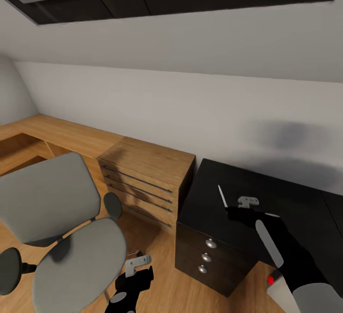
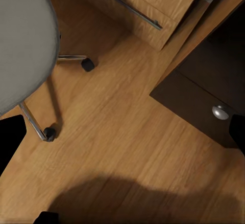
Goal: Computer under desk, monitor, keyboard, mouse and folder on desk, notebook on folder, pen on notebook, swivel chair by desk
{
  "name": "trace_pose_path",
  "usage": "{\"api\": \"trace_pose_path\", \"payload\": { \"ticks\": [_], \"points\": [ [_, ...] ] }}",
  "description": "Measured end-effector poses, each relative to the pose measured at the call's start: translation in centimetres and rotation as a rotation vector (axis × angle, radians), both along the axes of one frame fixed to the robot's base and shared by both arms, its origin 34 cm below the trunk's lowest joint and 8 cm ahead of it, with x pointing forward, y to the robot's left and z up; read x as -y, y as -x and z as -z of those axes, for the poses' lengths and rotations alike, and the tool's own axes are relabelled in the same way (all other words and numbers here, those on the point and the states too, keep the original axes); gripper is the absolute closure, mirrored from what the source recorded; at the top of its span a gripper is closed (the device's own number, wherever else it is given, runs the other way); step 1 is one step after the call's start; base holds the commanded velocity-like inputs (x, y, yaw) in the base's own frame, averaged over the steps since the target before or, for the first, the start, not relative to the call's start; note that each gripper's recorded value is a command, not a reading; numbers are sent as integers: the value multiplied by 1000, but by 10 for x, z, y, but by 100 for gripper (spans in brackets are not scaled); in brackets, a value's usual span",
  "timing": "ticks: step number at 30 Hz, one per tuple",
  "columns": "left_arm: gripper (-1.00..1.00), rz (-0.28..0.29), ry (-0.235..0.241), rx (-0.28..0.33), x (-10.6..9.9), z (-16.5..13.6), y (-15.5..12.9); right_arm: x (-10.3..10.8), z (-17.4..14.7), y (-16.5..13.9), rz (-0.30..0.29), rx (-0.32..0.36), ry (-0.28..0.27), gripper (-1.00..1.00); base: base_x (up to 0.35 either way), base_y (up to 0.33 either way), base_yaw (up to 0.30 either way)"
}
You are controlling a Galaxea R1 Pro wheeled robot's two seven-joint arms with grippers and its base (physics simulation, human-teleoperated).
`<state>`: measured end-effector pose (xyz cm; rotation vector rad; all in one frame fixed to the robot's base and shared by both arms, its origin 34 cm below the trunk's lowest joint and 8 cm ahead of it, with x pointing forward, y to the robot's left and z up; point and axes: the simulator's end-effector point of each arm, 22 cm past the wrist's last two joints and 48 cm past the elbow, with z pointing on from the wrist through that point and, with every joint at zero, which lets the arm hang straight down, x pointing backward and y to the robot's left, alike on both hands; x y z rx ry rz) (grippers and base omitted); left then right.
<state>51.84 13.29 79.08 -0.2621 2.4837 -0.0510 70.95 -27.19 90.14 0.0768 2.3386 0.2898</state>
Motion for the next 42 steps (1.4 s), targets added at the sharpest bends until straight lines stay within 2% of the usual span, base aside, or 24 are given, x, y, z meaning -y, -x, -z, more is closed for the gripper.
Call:
{"api": "trace_pose_path", "payload": {
  "ticks": [8, 10, 23, 29, 42],
  "points": [
    [-100, 0, 0, 0, 0, -6, 3, -2, -12, 1, 14, 8, -47, 100, -4, 0, -13],
    [-100, -1, -1, -1, 0, -8, 4, 5, -17, 0, 40, 15, -67, 100, 0, 0, -171],
    [-100, -1, -2, -1, -1, -14, 8, 12, -25, 2, 60, 20, -74, 100, 0, 0, -43],
    [-100, -1, -2, -1, -1, -14, 7, 31, -29, 0, 109, 30, -83, 100, 0, 0, -26],
    [-100, -2, -4, -2, -3, -13, 7, 44, -30, -1, 143, 34, -92, 100, 0, 0, -239]
  ]
}}
